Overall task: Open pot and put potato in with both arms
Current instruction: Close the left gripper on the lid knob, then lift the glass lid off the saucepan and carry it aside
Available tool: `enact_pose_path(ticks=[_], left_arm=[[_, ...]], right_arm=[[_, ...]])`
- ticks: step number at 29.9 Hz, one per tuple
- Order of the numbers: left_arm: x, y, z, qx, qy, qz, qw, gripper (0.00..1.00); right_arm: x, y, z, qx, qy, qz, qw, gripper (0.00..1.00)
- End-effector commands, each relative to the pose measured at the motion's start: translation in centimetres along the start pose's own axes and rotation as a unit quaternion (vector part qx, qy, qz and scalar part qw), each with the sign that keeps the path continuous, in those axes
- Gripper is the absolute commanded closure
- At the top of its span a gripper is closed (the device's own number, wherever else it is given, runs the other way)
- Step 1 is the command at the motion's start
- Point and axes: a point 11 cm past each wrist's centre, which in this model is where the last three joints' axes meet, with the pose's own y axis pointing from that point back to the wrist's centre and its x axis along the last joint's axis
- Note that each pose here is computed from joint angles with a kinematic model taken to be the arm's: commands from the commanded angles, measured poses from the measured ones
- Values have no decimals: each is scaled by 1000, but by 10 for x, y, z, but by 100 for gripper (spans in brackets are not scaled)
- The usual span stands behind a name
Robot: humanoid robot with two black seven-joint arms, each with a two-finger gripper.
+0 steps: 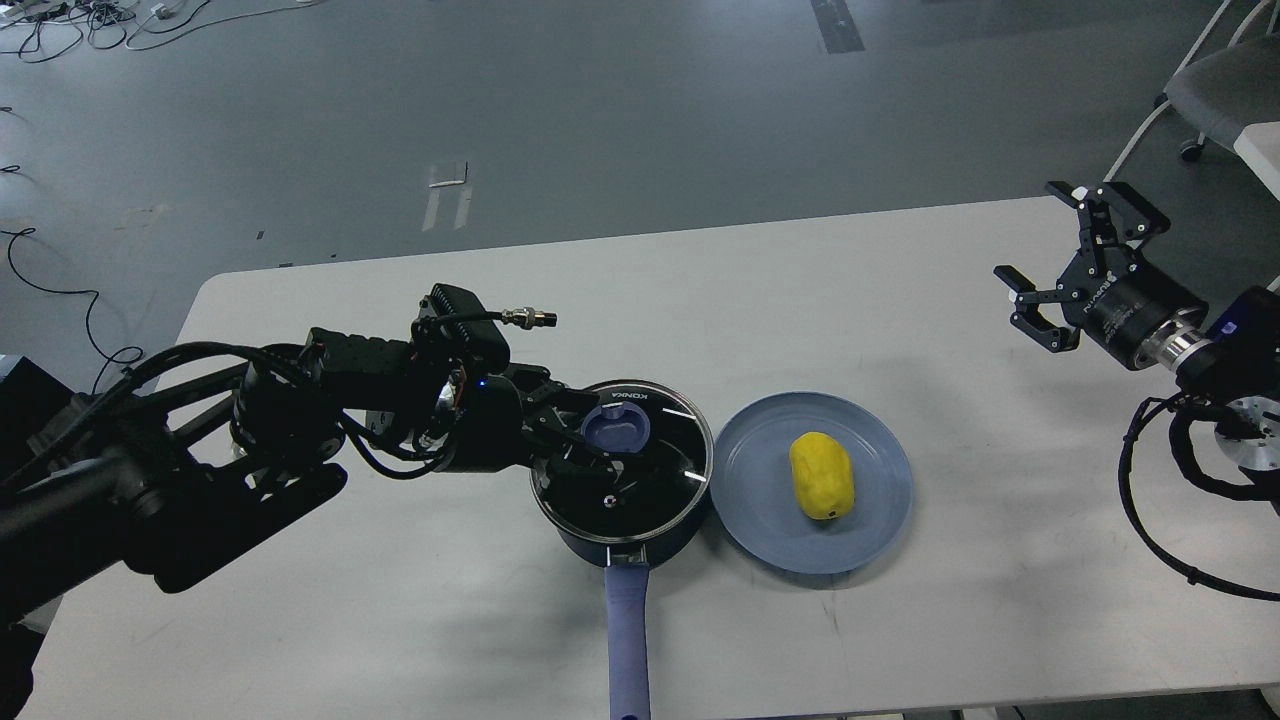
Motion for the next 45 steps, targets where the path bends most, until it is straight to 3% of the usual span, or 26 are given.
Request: enact_pose_path(ticks=[1, 11, 12, 16, 19, 32, 45], left_arm=[[-1, -1, 2, -3, 1, 0, 1000, 10], [-2, -1, 3, -5, 1, 0, 1000, 13], [-2, -1, 3, -5, 0, 1, 1000, 16], [0, -1, 2, -4, -2, 4, 1000, 50], [0, -1, 2, -3, -2, 4, 1000, 63], [20, 19, 3, -2, -28, 15, 1000, 63], [-9, 118, -51, 109, 16, 19, 994, 62]], right_arm=[[0, 0, 0, -1, 1, 0, 1000, 0], [2, 2, -1, -1, 2, 3, 1000, 0], [3, 2, 0, -2, 2, 3, 1000, 0], [2, 2, -1, -1, 2, 3, 1000, 0], [3, 2, 0, -2, 2, 3, 1000, 0], [3, 3, 0, -2, 2, 4, 1000, 0], [7, 6, -4, -2, 7, 7, 1000, 0]])
